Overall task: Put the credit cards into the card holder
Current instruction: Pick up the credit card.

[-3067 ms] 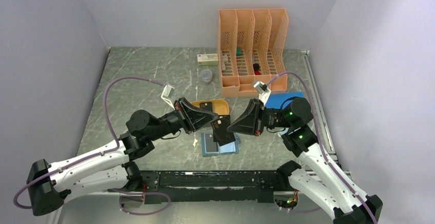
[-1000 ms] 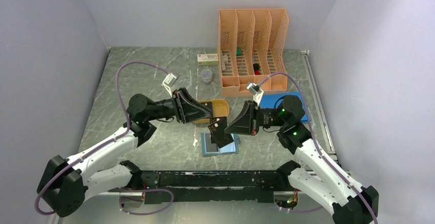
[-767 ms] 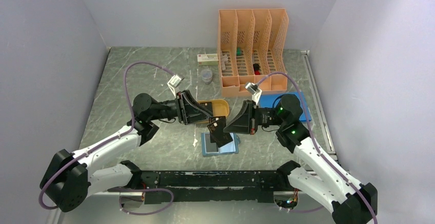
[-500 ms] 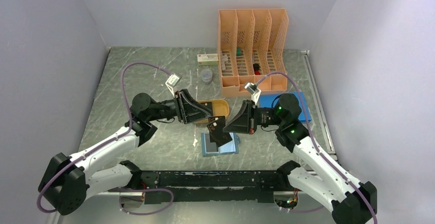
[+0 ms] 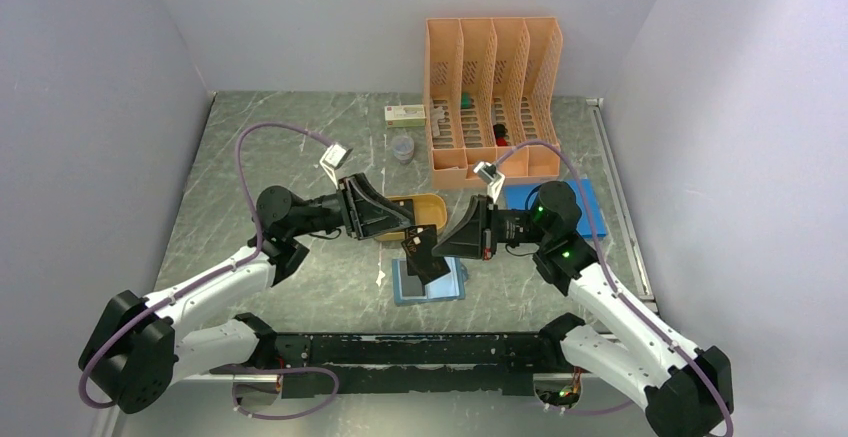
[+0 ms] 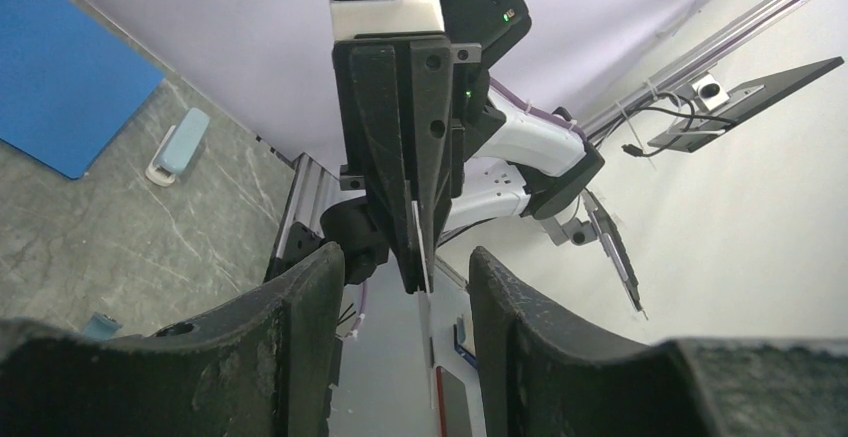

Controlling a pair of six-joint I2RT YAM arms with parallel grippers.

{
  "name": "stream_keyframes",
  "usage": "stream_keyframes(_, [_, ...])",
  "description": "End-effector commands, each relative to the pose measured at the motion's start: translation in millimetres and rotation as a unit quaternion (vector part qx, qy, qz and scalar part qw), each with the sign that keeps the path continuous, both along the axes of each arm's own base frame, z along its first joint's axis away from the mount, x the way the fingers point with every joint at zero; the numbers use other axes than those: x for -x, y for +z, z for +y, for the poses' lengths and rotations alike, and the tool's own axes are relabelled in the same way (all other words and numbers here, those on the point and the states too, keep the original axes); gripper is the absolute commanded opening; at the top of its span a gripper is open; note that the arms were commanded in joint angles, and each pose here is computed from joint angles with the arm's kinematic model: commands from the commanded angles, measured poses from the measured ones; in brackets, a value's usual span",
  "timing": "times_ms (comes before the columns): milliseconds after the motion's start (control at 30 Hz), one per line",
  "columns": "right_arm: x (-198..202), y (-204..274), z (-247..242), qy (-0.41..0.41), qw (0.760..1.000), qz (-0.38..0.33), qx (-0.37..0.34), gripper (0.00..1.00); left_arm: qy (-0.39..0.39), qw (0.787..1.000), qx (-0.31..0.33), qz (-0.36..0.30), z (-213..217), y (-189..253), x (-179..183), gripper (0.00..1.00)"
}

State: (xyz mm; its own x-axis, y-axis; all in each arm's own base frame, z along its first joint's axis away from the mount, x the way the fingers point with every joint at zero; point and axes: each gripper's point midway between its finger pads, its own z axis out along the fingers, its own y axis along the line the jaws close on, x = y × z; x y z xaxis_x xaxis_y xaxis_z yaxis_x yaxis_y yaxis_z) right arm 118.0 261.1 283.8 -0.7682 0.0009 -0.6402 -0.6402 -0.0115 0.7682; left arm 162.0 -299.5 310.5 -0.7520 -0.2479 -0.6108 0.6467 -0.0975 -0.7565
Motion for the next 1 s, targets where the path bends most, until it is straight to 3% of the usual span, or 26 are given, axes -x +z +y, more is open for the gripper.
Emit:
stream_keyframes(0, [-2.0, -0.9, 2.0, 0.000, 1.000, -0.010, -0.006, 0.00, -0.010, 1.000, 0.017, -0.023, 4.1, 6.6, 6.8, 0.54])
stream_keyframes(167, [-4.0, -0.9, 3.1, 0.000, 1.000, -0.009, -0.007, 0.00, -0.007, 1.000, -0.019, -0.015, -1.0, -6.4, 0.2, 0.48])
stream_keyframes(567, [-17.3, -8.0, 8.4, -0.015, 1.000, -0.003, 0.003, 0.00, -0.004, 0.999, -0.037, -0.009, -3.9, -13.0, -5.0, 0.05])
stream_keyframes(767, [-45.3, -21.2, 19.3, -0.041, 0.999, 0.016, 0.024, 0.00, 0.075, 0.995, -0.058, 0.014, 4.3, -24.7, -46.9, 0.05])
stream_keyframes(967, [-75.2, -28.4, 33.8, -0.051, 0.998, 0.008, 0.032, 0.00, 0.068, 0.997, -0.030, 0.016, 7.1, -25.8, -79.5, 0.05])
